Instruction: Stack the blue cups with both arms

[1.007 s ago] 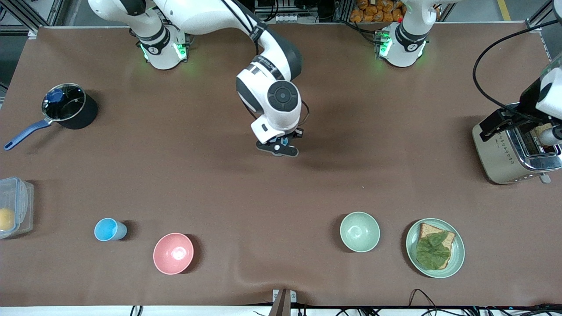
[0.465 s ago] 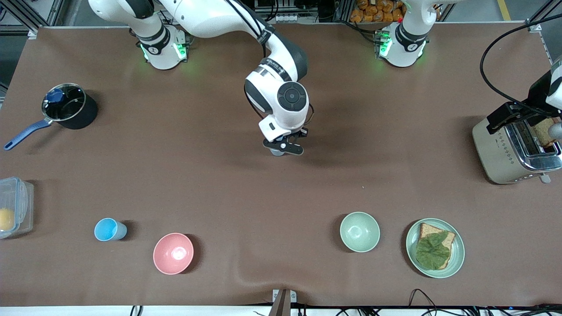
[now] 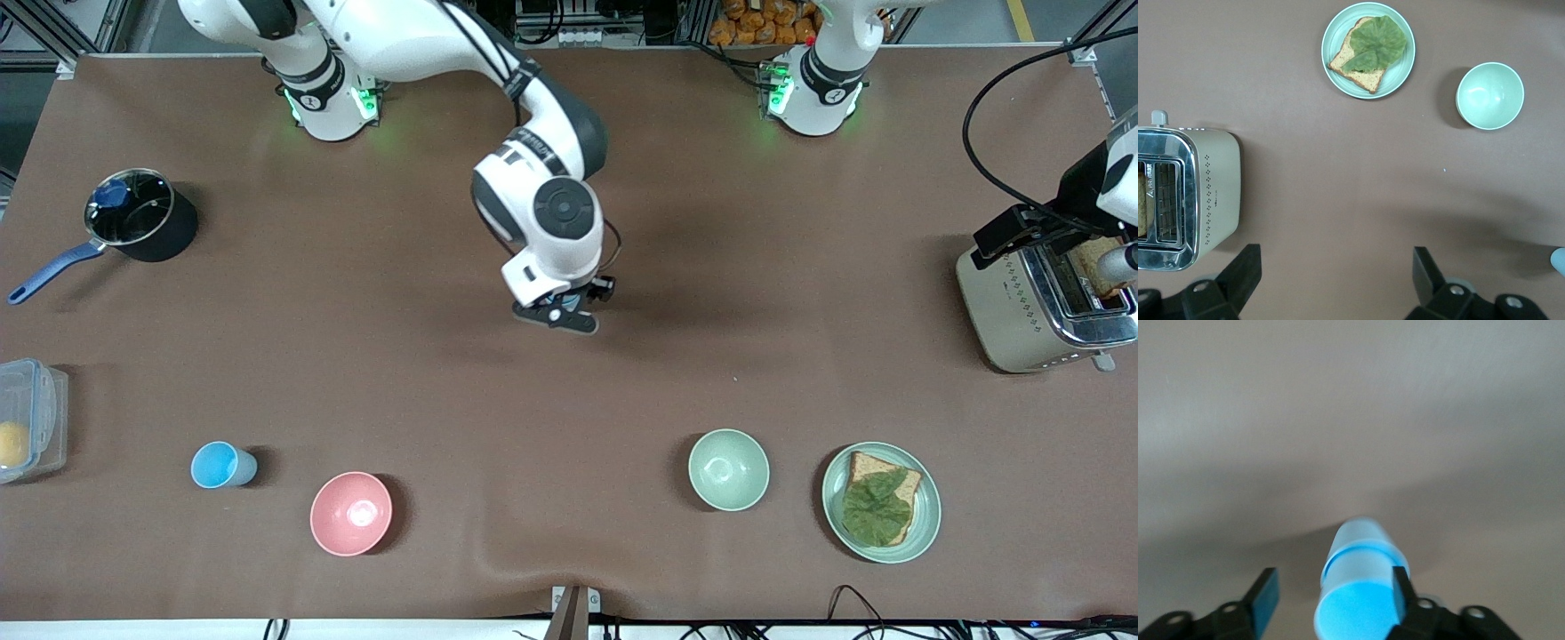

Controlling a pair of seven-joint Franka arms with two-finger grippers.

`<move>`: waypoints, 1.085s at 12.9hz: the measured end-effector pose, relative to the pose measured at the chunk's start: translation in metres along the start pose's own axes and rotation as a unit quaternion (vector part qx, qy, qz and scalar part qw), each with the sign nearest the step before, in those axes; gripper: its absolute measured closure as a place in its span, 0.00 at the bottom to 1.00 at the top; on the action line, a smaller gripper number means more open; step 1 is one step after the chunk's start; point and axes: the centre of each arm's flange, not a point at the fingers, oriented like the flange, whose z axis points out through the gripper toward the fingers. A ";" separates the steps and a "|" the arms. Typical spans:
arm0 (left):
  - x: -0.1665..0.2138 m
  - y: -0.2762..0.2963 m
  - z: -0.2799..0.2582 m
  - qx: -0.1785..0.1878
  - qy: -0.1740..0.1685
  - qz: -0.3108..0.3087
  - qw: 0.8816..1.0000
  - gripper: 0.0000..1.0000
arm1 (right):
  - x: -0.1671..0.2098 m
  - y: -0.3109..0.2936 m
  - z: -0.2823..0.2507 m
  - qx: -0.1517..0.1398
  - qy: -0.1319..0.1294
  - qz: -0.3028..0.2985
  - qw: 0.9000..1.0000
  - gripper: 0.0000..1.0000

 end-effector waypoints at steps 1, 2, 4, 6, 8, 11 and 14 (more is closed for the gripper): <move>0.000 0.001 0.001 0.000 -0.001 0.001 1.000 0.00 | 0.026 0.026 -0.019 -0.003 -0.006 -0.022 1.000 0.06; -0.001 0.001 0.001 0.000 -0.002 0.001 1.000 0.00 | 0.050 0.056 -0.039 -0.005 -0.014 -0.047 0.999 0.00; -0.001 0.002 0.002 0.000 -0.002 0.002 1.000 0.00 | 0.086 0.124 -0.081 -0.013 -0.043 -0.090 0.995 0.00; -0.001 0.002 0.002 0.000 -0.003 0.002 1.000 0.00 | 0.110 0.187 -0.114 -0.013 -0.065 -0.112 0.992 0.00; -0.001 0.002 0.003 0.000 -0.004 0.002 1.000 0.00 | 0.127 0.251 -0.137 -0.002 -0.070 -0.123 0.990 0.00; -0.001 0.002 0.003 0.000 -0.003 0.002 1.000 0.00 | 0.137 0.350 -0.168 0.000 -0.058 -0.126 0.990 0.00; -0.001 0.002 0.003 0.000 -0.003 0.002 1.000 0.00 | 0.119 0.400 -0.216 0.008 -0.030 -0.111 0.993 0.00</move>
